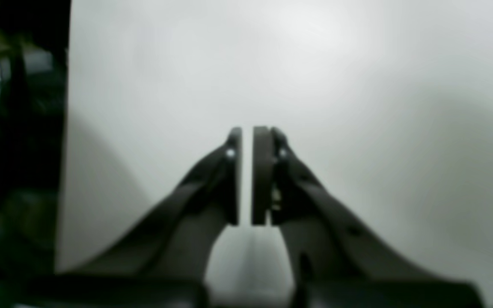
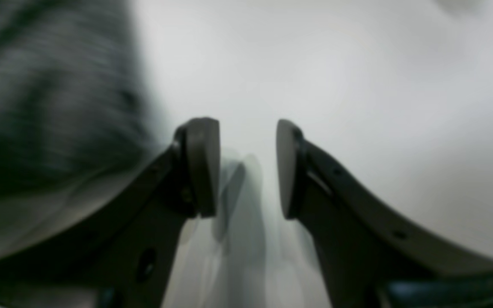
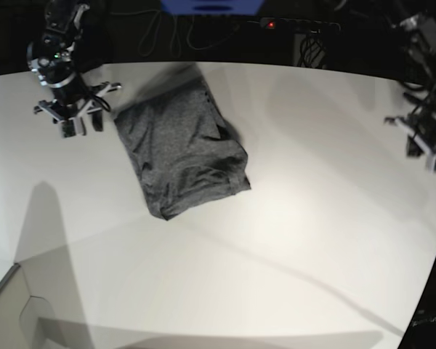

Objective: Layout the t-shirt on the table in an organized manner, then fold the t-shirt properly

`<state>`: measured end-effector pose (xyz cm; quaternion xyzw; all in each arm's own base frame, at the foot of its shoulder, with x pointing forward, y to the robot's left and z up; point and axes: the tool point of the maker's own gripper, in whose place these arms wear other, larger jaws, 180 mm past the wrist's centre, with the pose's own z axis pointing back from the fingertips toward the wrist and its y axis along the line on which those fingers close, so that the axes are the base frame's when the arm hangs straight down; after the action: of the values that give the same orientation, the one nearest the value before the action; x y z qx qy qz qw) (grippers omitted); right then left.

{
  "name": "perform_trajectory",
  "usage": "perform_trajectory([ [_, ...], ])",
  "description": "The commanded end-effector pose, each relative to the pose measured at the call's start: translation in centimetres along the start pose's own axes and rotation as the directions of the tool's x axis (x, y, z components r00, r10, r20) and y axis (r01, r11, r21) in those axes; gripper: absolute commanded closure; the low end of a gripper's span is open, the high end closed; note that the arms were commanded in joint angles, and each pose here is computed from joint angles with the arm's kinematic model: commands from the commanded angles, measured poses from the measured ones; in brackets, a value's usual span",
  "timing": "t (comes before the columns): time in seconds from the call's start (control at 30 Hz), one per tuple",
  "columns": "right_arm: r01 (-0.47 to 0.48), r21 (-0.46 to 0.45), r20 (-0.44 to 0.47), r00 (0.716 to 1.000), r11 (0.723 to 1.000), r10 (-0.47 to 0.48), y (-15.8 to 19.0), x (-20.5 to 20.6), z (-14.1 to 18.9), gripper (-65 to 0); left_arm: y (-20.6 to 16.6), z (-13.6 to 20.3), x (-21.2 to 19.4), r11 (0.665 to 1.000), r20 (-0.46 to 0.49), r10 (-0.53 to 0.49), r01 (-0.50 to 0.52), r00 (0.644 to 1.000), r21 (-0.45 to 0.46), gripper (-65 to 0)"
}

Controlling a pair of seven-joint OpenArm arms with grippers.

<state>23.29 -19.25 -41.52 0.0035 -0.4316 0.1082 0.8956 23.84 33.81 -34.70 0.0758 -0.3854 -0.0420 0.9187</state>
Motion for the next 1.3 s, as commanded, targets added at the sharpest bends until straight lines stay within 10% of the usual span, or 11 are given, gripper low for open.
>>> perform_trajectory([
  [0.0,-0.009,0.026,0.051,0.999,1.0,0.008,0.8,1.4,0.0,-19.7,0.9,0.9,0.2,1.0,0.03,0.01,-0.01,0.999,0.011,-0.2],
  [0.33,-0.02,0.21,0.036,0.999,0.978,0.013,8.7,0.7,-0.1,-19.7,1.8,3.9,-6.5,0.998,-0.097,0.061,-0.059,0.993,0.021,-0.1],
  [0.8,-0.083,0.173,0.092,0.993,0.981,0.068,8.3,2.6,3.1,-19.7,1.7,5.6,-10.2,0.996,-0.187,0.084,-0.079,0.979,0.039,-0.1],
  [1.1,-0.007,-0.135,0.056,0.998,0.991,0.014,-0.3,1.7,6.6,-19.7,-2.8,6.7,-18.5,0.981,-0.377,0.164,-0.191,0.912,-0.035,-0.1],
  [1.27,0.038,-0.416,-0.059,0.996,0.908,-0.068,-9.5,-2.1,11.1,-19.5,-4.0,7.4,-24.2,0.959,-0.503,0.235,-0.282,0.832,-0.019,-0.1],
])
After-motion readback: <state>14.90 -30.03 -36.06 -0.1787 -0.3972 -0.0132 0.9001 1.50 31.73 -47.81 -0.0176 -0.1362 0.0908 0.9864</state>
